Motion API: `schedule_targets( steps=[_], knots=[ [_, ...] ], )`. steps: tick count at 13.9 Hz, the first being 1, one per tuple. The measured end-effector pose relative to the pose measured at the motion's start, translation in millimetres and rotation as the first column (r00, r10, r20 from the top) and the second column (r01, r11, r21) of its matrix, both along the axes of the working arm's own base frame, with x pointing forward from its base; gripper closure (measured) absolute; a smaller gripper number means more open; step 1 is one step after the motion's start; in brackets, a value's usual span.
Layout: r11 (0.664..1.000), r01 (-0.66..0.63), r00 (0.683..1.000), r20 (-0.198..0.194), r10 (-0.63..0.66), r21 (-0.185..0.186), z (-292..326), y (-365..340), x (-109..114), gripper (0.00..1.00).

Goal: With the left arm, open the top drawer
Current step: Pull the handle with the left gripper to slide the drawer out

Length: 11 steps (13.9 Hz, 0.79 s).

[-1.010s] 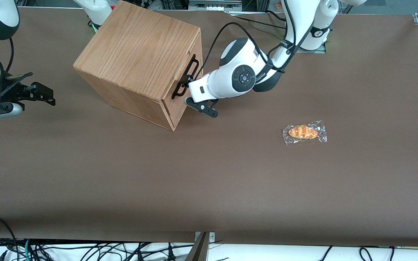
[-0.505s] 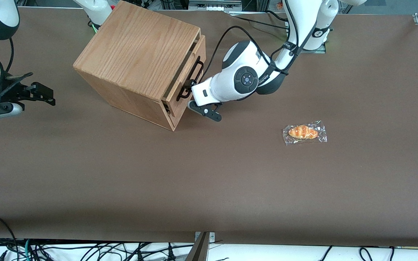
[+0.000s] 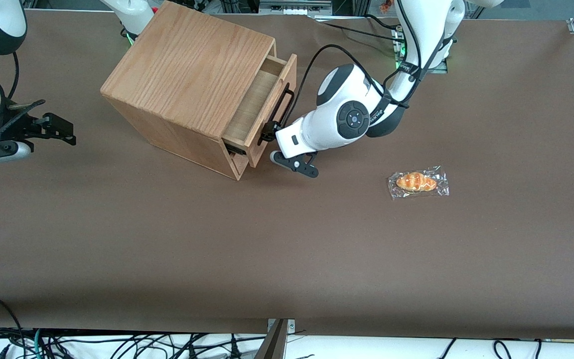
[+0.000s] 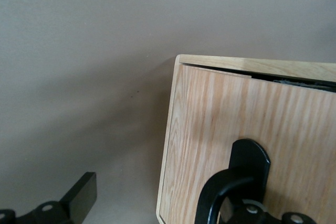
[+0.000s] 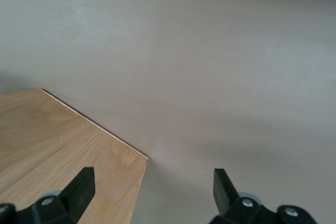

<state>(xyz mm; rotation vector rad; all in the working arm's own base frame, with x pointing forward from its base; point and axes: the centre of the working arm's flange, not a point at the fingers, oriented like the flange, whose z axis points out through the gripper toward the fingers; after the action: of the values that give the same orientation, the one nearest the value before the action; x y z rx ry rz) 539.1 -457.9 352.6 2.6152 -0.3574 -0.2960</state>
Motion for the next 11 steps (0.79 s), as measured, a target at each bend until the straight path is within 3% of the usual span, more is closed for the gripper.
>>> schedule_targets(
  steps=[5, 11],
  knots=[
    [1.000, -0.017, 0.999, -0.029, 0.017, 0.015, -1, 26, 15, 0.00],
    [1.000, -0.022, 0.999, -0.035, 0.023, 0.015, -1, 31, 18, 0.00]
  ],
)
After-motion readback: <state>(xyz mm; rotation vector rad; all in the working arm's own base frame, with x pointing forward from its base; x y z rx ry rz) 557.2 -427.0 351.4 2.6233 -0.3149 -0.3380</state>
